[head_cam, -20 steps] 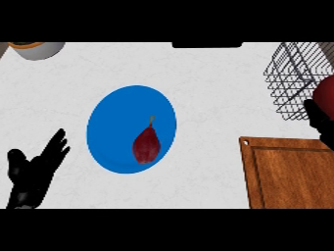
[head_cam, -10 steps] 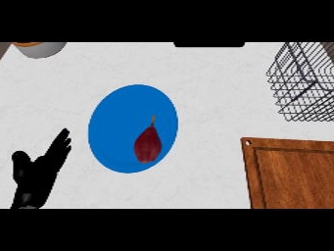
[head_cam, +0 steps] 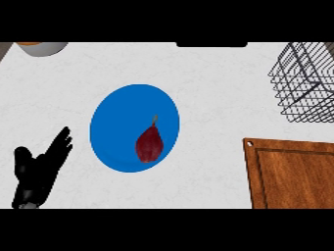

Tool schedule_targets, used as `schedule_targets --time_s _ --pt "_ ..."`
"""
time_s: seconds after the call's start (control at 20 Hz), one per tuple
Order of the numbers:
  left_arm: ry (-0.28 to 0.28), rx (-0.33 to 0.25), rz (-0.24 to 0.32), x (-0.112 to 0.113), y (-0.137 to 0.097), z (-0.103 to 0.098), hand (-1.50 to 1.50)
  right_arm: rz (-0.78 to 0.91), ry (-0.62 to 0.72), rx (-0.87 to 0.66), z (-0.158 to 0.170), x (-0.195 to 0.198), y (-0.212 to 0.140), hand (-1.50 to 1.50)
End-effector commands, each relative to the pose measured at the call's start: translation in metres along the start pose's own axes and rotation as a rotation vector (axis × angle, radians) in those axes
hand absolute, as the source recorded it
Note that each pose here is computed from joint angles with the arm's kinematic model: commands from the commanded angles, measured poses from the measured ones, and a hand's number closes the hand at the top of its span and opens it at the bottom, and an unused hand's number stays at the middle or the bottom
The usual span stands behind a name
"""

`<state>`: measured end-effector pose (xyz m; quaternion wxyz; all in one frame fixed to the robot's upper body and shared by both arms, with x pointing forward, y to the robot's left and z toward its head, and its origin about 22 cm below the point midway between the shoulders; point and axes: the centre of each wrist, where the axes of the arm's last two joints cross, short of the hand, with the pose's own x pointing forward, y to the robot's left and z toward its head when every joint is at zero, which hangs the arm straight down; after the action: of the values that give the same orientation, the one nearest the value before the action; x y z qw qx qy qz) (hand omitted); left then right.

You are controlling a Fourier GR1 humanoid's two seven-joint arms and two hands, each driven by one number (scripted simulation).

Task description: Pick the tomato from the cutting board and place it in the basket

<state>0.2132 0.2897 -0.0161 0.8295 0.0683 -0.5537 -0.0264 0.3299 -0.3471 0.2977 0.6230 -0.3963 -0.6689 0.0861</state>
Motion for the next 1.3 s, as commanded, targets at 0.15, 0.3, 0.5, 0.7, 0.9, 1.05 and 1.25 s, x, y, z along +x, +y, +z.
schedule_targets --time_s 0.15,0.3,0.5,0.7,0.9,1.05,1.25 --pt "0.142 0.012 -0.007 -0.023 0.008 -0.002 0.0 -0.209 0.077 0.004 -0.029 -0.047 0.016 1.5" --pt "0.147 0.006 0.001 -0.043 0.003 0.001 0.0 -0.191 0.075 0.023 -0.028 -0.074 0.027 1.5" --pt "0.15 -0.006 0.009 -0.02 -0.013 -0.003 0.0 -0.199 0.086 0.022 -0.044 -0.084 0.022 1.5" --pt "0.136 0.011 0.003 -0.026 0.005 0.009 0.0 0.051 0.17 -0.07 -0.037 -0.12 0.002 1.5" --pt "0.16 0.008 -0.012 -0.043 0.01 0.019 0.0 0.107 0.147 -0.048 -0.038 -0.138 0.019 1.5" --pt "0.146 0.004 -0.011 -0.033 -0.003 0.003 0.0 0.147 0.084 -0.032 -0.046 -0.136 0.013 -1.5" --pt "0.134 -0.003 -0.005 -0.025 -0.001 -0.006 0.0 0.137 0.076 -0.052 -0.053 -0.142 -0.007 -1.5"
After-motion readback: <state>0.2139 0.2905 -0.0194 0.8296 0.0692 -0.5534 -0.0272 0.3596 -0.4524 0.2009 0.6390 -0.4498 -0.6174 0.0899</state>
